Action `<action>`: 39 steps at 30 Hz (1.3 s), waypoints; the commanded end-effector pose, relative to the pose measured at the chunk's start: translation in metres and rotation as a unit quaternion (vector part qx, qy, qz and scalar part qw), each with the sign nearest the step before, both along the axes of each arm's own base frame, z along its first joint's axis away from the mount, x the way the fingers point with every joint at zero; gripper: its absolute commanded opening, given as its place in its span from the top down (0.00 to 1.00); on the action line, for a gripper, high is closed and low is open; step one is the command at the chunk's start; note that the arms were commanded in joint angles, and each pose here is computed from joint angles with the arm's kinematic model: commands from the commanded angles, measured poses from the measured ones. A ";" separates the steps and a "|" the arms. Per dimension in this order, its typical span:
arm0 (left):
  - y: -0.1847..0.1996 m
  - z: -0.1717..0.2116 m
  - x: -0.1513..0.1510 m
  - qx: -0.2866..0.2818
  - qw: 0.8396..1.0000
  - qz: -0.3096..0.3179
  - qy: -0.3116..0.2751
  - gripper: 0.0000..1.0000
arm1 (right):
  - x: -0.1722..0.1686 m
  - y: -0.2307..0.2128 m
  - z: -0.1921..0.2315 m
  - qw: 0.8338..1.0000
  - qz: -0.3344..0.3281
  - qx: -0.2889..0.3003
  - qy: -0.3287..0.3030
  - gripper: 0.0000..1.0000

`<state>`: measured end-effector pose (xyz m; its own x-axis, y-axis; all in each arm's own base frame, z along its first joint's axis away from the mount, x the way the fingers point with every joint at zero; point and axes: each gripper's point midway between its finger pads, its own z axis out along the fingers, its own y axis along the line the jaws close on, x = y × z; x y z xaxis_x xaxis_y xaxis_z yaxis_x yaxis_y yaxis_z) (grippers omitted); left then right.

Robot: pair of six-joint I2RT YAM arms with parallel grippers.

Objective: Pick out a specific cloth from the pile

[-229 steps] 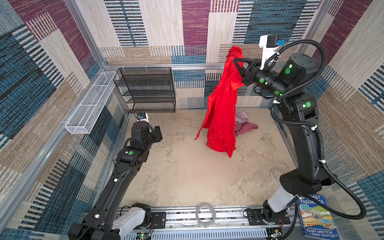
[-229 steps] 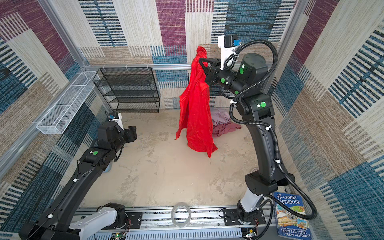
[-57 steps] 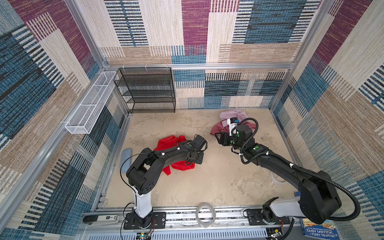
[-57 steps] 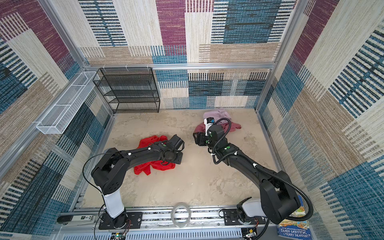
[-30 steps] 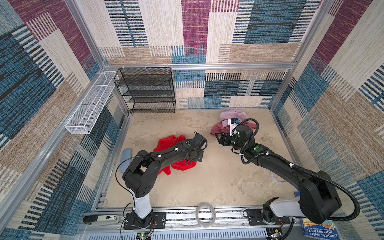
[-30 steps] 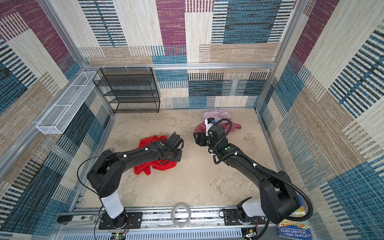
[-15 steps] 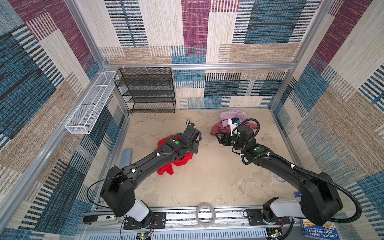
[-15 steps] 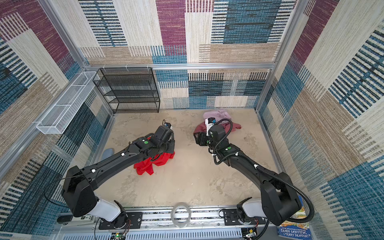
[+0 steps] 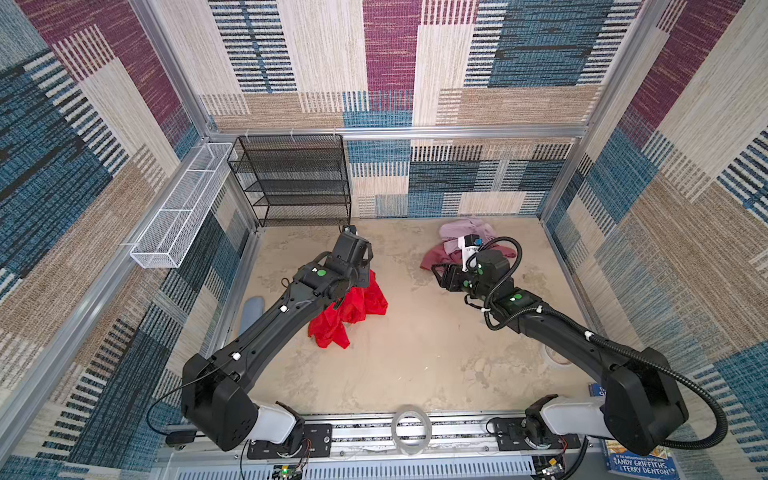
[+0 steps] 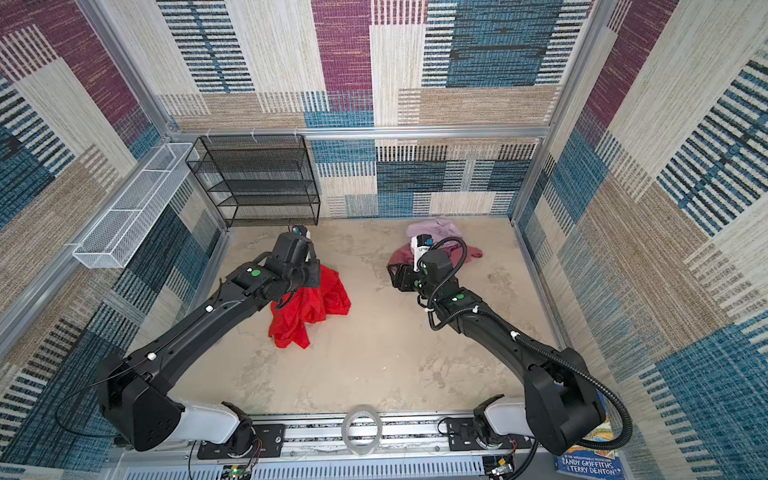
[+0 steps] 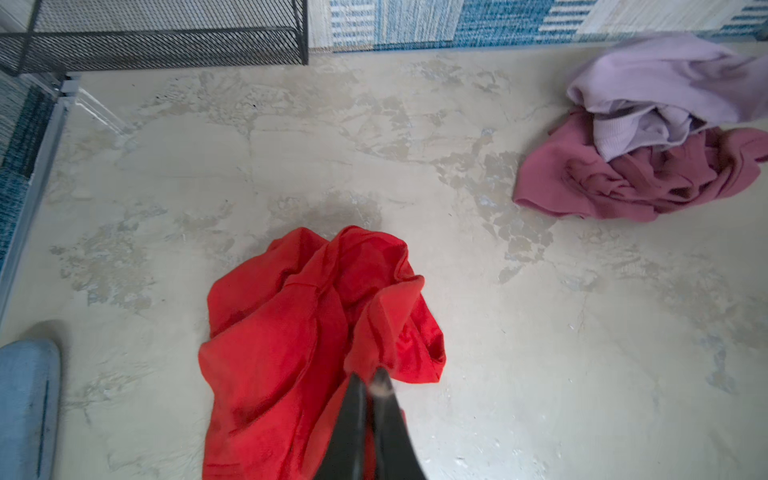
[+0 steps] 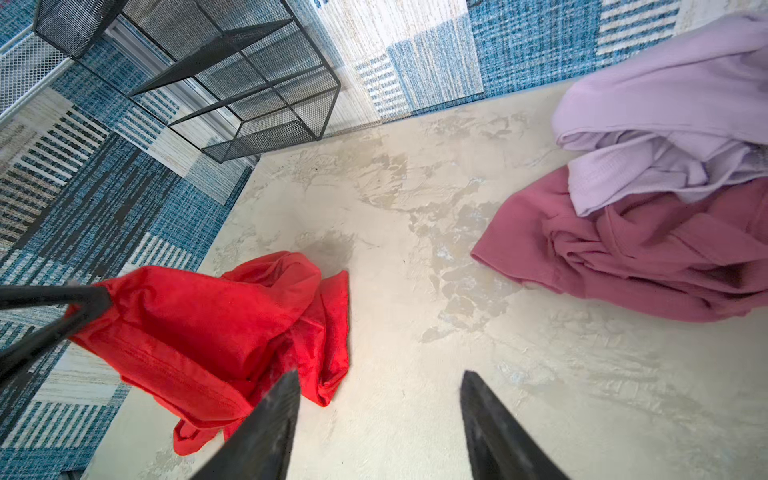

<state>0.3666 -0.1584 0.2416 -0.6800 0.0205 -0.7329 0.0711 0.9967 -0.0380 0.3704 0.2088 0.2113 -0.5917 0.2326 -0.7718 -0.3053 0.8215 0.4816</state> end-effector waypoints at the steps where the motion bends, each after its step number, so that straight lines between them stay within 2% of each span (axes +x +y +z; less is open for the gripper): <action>1: 0.010 0.012 0.003 0.008 1.000 -0.006 -0.010 1.00 | 0.003 0.001 0.008 1.000 -0.002 0.009 -0.013 0.36; 6: 0.027 0.020 0.011 -0.013 1.000 0.013 -0.022 1.00 | 0.005 0.002 0.009 1.000 -0.002 0.009 -0.014 0.36; 15: 0.073 0.011 0.033 -0.005 0.997 0.073 -0.020 1.00 | 0.005 0.002 0.007 1.000 -0.001 0.008 -0.010 0.36; 24: 0.114 -0.033 0.065 0.000 0.991 0.132 0.015 1.00 | 0.007 0.003 0.007 1.000 -0.002 0.004 -0.010 0.36; 32: 0.130 -0.077 0.082 -0.007 0.987 0.155 0.050 1.00 | 0.013 0.004 0.006 1.000 -0.005 -0.001 -0.008 0.36; 39: 0.130 -0.119 0.090 -0.057 0.981 0.162 0.084 1.00 | 0.017 0.004 0.004 1.000 -0.009 -0.005 -0.004 0.36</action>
